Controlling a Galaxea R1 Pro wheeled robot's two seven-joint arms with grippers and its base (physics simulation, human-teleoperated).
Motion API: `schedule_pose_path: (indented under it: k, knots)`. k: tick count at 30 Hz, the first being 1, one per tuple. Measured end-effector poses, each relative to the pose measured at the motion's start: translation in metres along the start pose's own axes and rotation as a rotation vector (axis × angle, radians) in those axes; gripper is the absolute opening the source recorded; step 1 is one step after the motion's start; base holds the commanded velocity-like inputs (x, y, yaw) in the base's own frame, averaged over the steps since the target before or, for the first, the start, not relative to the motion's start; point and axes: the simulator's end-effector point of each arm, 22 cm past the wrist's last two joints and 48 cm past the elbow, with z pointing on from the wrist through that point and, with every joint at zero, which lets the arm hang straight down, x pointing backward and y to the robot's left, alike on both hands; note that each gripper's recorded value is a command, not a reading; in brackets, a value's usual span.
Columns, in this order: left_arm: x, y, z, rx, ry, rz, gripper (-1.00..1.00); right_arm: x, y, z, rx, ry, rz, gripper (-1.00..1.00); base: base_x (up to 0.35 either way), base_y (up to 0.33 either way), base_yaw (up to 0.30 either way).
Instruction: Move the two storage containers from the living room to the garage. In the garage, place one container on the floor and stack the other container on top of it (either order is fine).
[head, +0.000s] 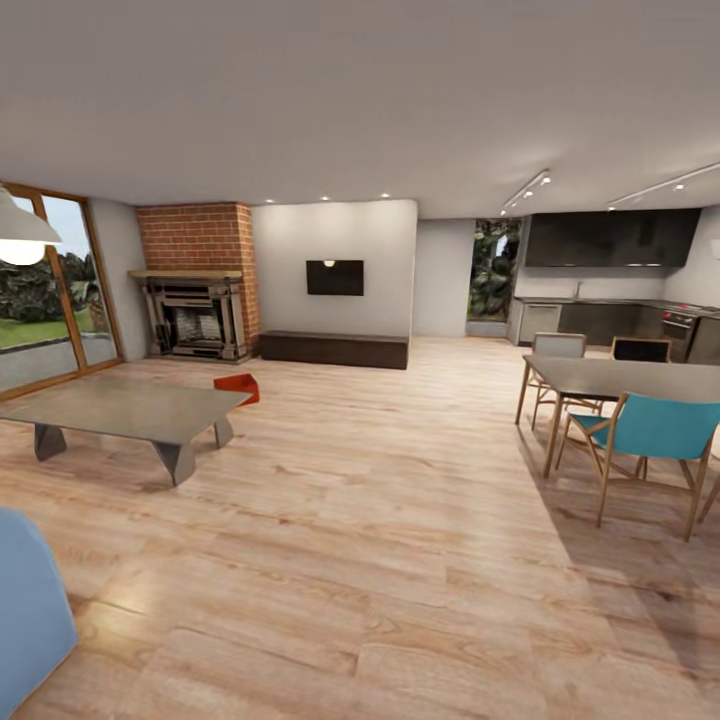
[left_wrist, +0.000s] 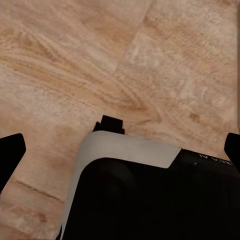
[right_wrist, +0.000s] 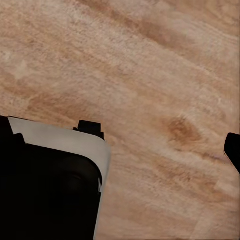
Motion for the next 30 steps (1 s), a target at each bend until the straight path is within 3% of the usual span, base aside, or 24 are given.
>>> schedule_pose_path:
  k: [30]
  knots:
    - [0.0020,-0.0075,-0.0001,0.008,0.001,0.000,1.00,-0.0015,0.0042,-0.0001,-0.005,-0.003,-0.005,1.00,0.327,0.000,0.000]
